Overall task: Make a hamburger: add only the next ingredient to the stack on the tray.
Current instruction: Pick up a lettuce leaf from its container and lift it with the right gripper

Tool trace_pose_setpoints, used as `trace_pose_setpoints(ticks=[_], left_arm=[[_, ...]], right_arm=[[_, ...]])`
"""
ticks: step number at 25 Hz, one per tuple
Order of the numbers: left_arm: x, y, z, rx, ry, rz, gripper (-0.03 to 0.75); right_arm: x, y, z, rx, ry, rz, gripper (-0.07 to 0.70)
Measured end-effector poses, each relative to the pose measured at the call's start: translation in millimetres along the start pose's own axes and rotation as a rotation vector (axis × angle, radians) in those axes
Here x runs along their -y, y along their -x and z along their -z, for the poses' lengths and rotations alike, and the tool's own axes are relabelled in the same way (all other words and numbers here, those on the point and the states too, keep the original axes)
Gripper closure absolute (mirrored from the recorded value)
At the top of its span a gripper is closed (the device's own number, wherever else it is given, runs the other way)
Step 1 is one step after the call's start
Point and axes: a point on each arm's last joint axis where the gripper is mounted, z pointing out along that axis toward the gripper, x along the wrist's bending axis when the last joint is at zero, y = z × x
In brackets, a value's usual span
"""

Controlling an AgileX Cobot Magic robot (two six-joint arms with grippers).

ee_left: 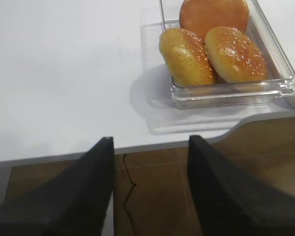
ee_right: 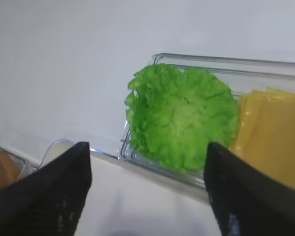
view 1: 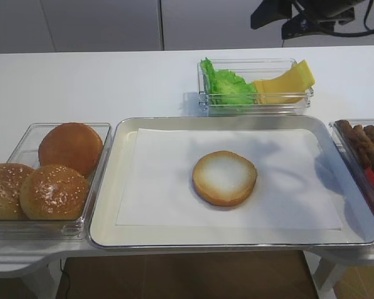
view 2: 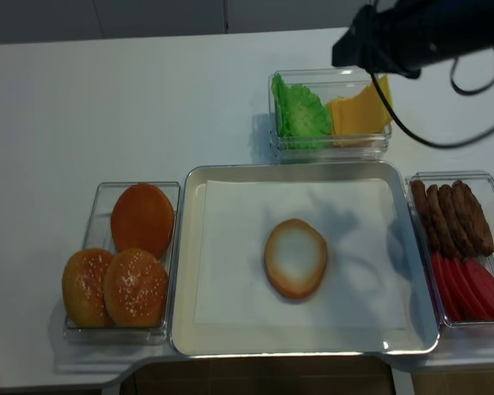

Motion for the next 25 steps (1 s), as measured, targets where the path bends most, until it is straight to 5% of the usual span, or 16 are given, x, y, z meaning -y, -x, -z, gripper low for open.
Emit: trace_pose_setpoints(ticks=[12,25], left_arm=[[0.0,0.0,0.0,0.0,0.0,0.0,0.358],[0.0,0.0,0.0,0.0,0.0,0.0,0.358]], right_arm=[[-30.4,35.4,-84.9,-0.119,-0.075,-0.051,0.093],[-19.1,24.5,-135.9,-0.171,-0.149,-0.021,0.15]])
